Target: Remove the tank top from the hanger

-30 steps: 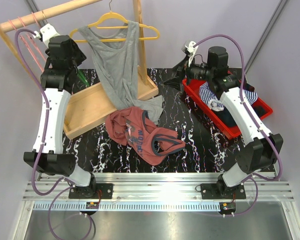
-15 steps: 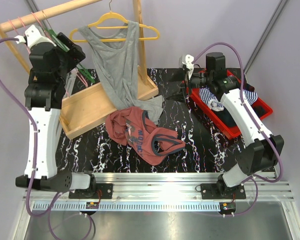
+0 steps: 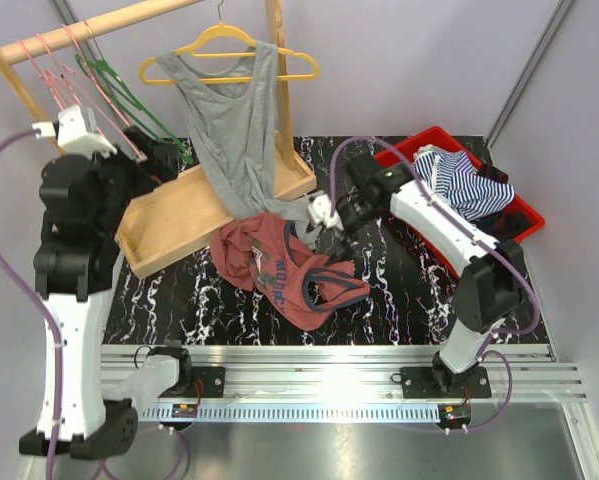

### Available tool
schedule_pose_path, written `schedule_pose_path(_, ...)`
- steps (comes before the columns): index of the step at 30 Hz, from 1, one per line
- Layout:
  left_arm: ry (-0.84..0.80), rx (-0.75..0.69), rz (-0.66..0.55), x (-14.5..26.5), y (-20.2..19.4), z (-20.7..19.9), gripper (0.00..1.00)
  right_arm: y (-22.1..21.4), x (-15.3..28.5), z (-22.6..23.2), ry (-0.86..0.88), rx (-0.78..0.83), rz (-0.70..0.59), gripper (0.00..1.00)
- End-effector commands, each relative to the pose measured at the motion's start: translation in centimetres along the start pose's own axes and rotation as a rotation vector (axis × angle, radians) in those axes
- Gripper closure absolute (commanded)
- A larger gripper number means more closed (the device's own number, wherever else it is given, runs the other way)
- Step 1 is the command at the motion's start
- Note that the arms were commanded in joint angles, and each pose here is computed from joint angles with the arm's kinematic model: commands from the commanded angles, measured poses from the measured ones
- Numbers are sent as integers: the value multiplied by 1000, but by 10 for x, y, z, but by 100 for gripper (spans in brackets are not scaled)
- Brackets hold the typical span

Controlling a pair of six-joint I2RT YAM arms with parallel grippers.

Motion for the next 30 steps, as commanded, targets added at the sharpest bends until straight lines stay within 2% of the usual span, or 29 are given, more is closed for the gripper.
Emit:
schedule_pose_path(1,-133,-72,-149,35,18,-18,1,-26,-20,2,36,172,147,2)
schedule_pose_path(2,-138,-79,-136,36,6,-17,1,-32,-28,-2,35,193,165,3)
schedule_pose_path(4,-158,-83,-182,57,6,-19,1,-43,-48,-1,60,218,223,3)
schedule_pose_path(11,-150,-86,-179,84,-21,-12,1,-77,-101,-10,60,275,306,3)
schedule_pose_path(16,-138,-83,-176,89,-36,-7,1,-113,-124,-11,46,264,386,10)
schedule_pose_path(20,-132,-87,-185,91,-40,-5,1,-107,-131,-8,31,184,373,35)
schedule_pose_path(21,-133,-89,-185,91,-41,-5,1,-97,-130,-6,27,173,344,52)
schedule_pose_path(23,-134,-98,-182,90,-43,-4,1,-81,-122,-1,7,154,309,69)
schedule_pose_path(24,-138,-101,-183,90,-43,-5,1,-75,-118,-1,-6,155,299,84)
schedule_pose_path(25,-142,-109,-182,88,-44,-5,1,-72,-113,2,-18,146,289,91)
schedule_pose_path(27,-152,-115,-184,88,-45,-7,1,-49,-94,4,-66,137,232,100)
schedule_pose_path(30,-174,-123,-212,87,-41,-10,1,-19,-63,13,-100,74,147,100)
Point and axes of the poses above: each gripper's point midway between its finger pads, its own x axis back along the fingers, its own z axis along the line the jaws close on, y = z × x, the point moved 1 cm from there along x, back along the fingers, and after that the axes turned 15 degrees about -x, right-handed, at the moved point
